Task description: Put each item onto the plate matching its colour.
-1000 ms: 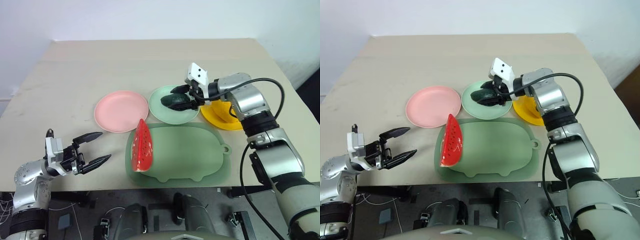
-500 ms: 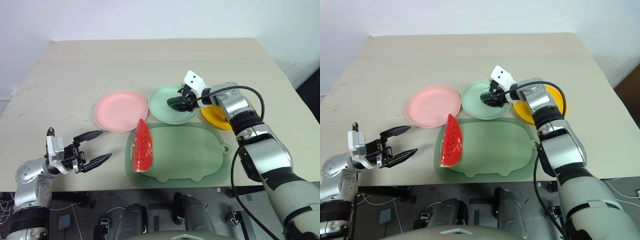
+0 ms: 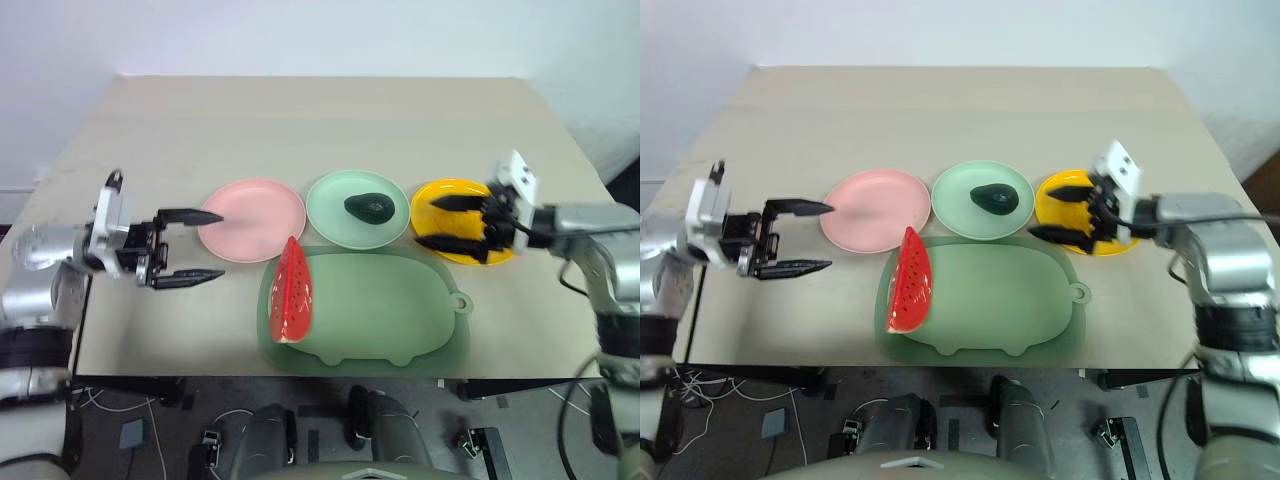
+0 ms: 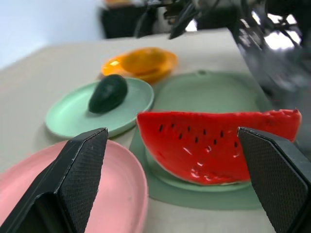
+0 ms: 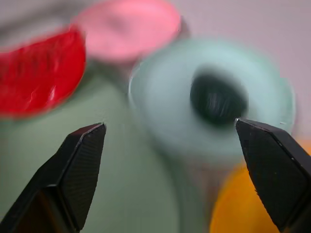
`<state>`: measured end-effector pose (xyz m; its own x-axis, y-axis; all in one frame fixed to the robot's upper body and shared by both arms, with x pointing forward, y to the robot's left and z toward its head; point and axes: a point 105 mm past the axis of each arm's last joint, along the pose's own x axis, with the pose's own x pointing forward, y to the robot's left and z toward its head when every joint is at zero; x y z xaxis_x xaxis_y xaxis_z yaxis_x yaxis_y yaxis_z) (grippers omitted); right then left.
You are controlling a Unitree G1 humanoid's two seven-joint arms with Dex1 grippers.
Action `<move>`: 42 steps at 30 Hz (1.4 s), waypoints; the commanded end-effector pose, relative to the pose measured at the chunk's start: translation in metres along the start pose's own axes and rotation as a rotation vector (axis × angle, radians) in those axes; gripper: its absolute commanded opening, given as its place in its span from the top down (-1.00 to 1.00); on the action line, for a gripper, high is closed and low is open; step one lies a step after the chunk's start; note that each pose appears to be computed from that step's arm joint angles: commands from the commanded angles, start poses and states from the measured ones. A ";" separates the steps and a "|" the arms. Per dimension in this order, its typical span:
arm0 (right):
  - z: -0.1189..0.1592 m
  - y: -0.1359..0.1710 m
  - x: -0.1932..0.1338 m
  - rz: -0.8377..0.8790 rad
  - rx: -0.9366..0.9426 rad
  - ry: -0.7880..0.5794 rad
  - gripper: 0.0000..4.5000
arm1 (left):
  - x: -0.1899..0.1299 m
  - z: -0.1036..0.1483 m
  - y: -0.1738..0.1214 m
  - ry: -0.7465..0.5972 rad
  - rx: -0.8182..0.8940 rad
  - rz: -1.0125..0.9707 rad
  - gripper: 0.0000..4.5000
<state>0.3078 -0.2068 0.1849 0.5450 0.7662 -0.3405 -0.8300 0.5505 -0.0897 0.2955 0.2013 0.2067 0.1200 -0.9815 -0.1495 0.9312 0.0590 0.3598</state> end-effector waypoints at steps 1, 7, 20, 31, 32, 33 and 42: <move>0.008 0.013 -0.027 -0.052 -0.031 -0.075 -0.99 | 0.022 0.006 0.007 0.044 0.046 -0.136 -1.00; -0.028 0.036 -0.055 -0.174 -0.060 -0.068 -0.99 | 0.063 0.009 0.019 0.185 0.183 -0.360 -1.00; -0.069 0.077 -0.087 -0.354 -0.063 -0.062 -0.99 | 0.107 -0.010 0.003 0.411 0.414 -0.796 -1.00; -0.071 0.103 -0.084 -0.368 -0.075 -0.052 -0.99 | 0.115 -0.038 -0.007 0.496 0.546 -0.973 -1.00; -0.072 0.107 -0.085 -0.352 -0.071 -0.049 -0.99 | 0.116 -0.040 -0.009 0.494 0.543 -0.980 -1.00; -0.073 0.110 -0.086 -0.337 -0.069 -0.049 -0.99 | 0.117 -0.043 -0.010 0.488 0.540 -0.984 -1.00; -0.074 0.118 -0.080 -0.270 -0.079 -0.034 -0.99 | 0.116 -0.066 -0.019 0.508 0.471 -0.975 -1.00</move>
<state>0.1577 -0.2366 0.1223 0.7655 0.5766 -0.2856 -0.6366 0.7432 -0.2059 0.3134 0.0941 0.1241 -0.3516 -0.3936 -0.8494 0.4863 -0.8521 0.1936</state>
